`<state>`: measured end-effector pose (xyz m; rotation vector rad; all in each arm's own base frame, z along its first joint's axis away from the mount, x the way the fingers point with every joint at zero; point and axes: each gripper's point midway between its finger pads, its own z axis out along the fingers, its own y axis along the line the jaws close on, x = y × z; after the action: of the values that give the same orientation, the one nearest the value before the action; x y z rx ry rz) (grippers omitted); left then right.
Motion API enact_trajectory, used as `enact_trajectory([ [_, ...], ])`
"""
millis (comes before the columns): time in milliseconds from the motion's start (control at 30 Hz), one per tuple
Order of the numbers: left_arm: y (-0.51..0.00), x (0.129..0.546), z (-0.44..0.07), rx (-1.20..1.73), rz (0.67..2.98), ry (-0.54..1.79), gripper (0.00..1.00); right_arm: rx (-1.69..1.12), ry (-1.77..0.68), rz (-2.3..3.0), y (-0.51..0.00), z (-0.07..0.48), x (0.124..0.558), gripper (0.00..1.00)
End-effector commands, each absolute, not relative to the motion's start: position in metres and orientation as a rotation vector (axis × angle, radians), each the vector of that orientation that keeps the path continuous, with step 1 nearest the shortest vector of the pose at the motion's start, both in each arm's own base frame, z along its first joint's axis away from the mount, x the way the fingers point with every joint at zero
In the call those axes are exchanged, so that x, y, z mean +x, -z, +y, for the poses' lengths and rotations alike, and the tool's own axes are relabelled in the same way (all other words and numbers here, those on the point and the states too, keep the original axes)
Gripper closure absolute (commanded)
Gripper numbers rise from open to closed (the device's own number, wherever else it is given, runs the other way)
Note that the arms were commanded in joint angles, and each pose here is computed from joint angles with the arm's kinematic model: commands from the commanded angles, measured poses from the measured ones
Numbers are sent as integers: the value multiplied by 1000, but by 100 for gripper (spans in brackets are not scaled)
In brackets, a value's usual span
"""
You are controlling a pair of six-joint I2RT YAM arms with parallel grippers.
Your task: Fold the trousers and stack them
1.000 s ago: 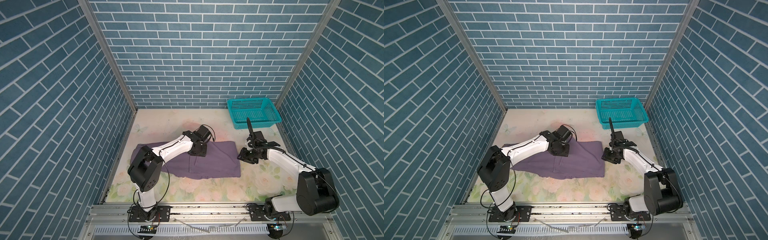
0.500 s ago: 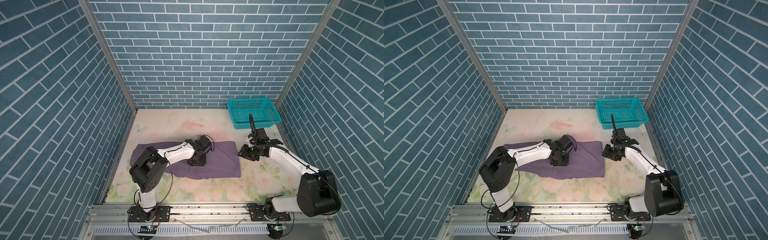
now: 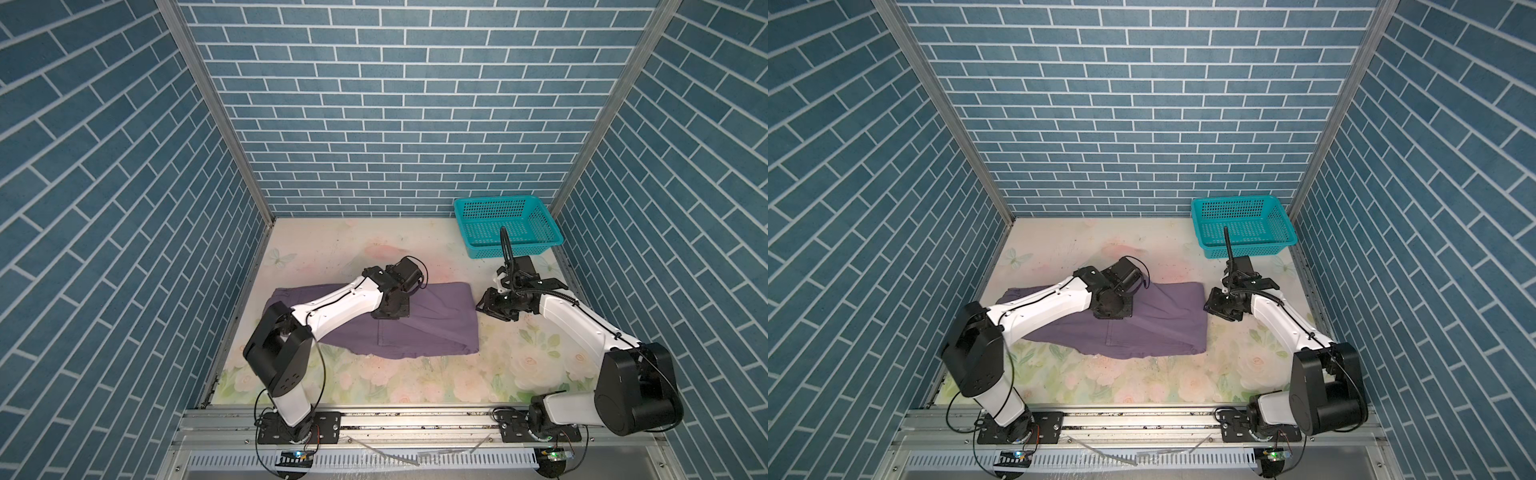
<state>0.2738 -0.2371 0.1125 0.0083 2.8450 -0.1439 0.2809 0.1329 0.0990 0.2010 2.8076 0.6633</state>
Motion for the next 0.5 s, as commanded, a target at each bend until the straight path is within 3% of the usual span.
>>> enact_trajectory([
  [0, -112, 251, -207, -27, 2894, 3, 100, 196, -701, 2810, -99, 136, 281, 60],
  [200, -94, 219, -199, -114, 2926, 35, 97, 172, -698, 2819, -97, 137, 281, 60],
  [267, -78, 214, -199, -144, 2937, 49, 91, 167, -702, 2825, -95, 138, 281, 60],
  [333, -63, 215, -206, -163, 2947, 91, 76, 164, -713, 2830, -94, 139, 281, 60],
  [433, -41, 215, -211, -162, 2984, 63, 35, 162, -716, 2830, -94, 139, 281, 60],
  [467, -37, 217, -209, -149, 2996, 28, 30, 161, -717, 2827, -95, 139, 281, 60],
])
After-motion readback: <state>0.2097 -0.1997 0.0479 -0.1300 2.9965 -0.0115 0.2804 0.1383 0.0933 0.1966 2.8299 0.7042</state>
